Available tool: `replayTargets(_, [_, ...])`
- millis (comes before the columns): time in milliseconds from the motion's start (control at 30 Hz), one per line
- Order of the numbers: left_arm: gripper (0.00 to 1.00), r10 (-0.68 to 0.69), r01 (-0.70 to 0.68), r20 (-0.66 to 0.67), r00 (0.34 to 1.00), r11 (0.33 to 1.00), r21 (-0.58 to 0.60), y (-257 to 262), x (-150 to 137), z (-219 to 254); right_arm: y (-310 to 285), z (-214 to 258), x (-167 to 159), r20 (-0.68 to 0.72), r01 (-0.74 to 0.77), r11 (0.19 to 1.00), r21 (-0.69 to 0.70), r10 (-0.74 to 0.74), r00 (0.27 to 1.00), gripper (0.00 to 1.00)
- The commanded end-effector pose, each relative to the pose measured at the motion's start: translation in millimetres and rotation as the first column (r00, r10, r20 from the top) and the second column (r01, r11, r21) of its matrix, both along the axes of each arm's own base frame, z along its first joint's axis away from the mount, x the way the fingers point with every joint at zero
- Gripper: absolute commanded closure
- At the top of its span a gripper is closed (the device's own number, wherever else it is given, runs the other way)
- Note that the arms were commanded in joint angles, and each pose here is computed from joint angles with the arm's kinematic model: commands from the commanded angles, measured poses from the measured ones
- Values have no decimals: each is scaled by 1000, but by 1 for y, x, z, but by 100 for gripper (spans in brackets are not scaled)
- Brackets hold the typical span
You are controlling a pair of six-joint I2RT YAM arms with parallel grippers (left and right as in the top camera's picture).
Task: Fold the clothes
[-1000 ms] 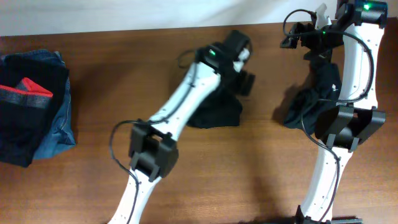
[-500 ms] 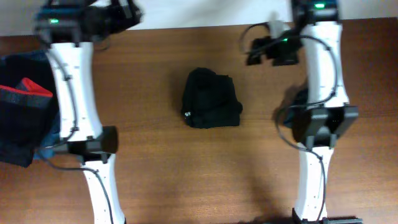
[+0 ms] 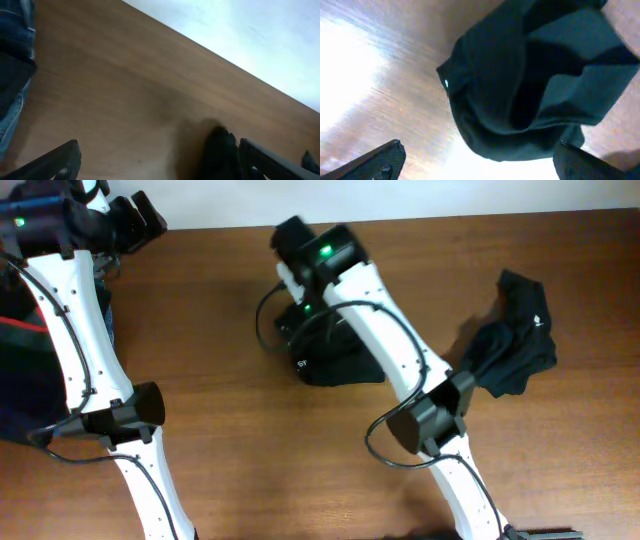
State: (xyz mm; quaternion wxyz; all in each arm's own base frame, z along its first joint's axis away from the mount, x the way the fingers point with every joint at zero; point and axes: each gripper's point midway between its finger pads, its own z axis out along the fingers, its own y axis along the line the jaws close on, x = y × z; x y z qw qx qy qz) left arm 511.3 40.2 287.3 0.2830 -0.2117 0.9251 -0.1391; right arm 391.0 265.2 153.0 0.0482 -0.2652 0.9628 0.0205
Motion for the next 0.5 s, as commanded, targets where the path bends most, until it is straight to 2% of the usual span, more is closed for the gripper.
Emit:
replayTargets(0, [1,15,-15,9,1000,1000,24,5,-2,4,-25,-1,7,27,88,993,-78,-86,996,4])
replayTargets(100, [0,13,-13,8,1000,1000,26,5,-2,4,-33,-11,11,11,109,990,-85,-108,994,11])
replayTargets(233, [1,-3,2,10,1000,999,37,5,-2,4,-30,-15,27,48,126,991,-46,-124,991,30])
replayTargets(267, [1,-3,2,10,1000,999,37,5,-2,4,-28,-15,30,58,127,991,-37,-125,991,32])
replayTargets(467, [1,4,-4,1,1000,999,46,7,-4,2,-19,-15,33,59,122,992,6,-122,991,26])
